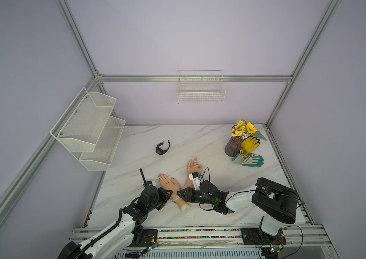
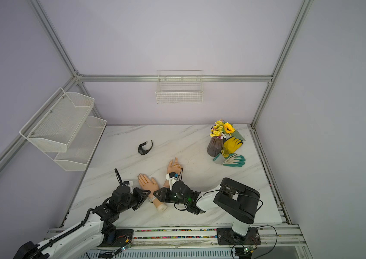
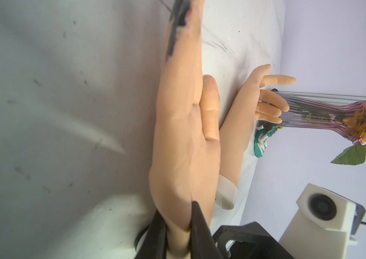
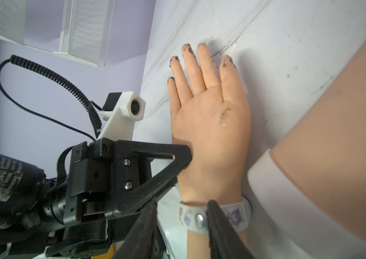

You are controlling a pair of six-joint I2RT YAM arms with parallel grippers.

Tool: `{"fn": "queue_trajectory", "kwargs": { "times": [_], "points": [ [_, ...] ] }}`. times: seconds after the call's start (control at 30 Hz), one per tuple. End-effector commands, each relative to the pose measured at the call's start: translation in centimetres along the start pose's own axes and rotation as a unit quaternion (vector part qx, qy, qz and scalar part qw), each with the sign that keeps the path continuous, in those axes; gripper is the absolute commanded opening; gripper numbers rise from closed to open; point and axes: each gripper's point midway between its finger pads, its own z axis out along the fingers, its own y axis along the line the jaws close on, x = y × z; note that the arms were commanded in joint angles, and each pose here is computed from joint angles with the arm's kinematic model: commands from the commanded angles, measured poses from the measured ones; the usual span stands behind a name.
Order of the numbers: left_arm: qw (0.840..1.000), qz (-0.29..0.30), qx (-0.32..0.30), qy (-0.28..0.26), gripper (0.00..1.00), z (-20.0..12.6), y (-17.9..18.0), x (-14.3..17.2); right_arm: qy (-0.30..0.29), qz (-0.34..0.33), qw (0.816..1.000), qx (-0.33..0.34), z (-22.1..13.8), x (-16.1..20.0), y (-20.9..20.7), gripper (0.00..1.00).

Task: Take off the watch
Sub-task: Untie the watch from the hand.

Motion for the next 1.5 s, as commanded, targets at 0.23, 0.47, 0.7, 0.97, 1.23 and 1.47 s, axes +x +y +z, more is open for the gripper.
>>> {"fn": "queue_trajectory", "kwargs": {
  "times": [0.23, 0.47, 0.7, 0.97, 1.23, 1.47],
  "points": [
    [0.999, 0.013, -0.039, -0.014, 0.0, 0.1, 1.6, -0.6, 0.033, 0.042, 0.998, -0.035, 0.2, 2.3, 0.0, 0.41],
    [0.999, 0.026, -0.028, -0.021, 0.0, 0.1, 0.9, -0.8, 0.044, 0.051, 0.997, -0.049, 0.5, 2.9, 0.3, 0.37],
    [0.998, 0.035, -0.041, -0.043, 0.0, 0.1, 1.2, -1.7, 0.046, 0.079, 0.988, -0.125, -0.5, 3.1, 3.2, 0.33],
    [0.996, 0.045, -0.058, -0.043, 0.0, 0.5, 1.7, -1.8, 0.059, 0.11, 0.98, -0.154, -0.2, 3.9, 3.1, 0.14],
    [0.996, 0.053, -0.049, -0.055, 0.0, -0.2, 0.9, -2.2, 0.065, 0.104, 0.987, -0.104, 1.5, 4.5, 1.0, 0.08],
    [0.994, 0.073, -0.052, -0.06, 0.0, -0.4, 0.8, -2.3, 0.059, 0.087, 0.991, -0.085, 2.5, 4.0, 1.1, 0.0]
  ]
}}
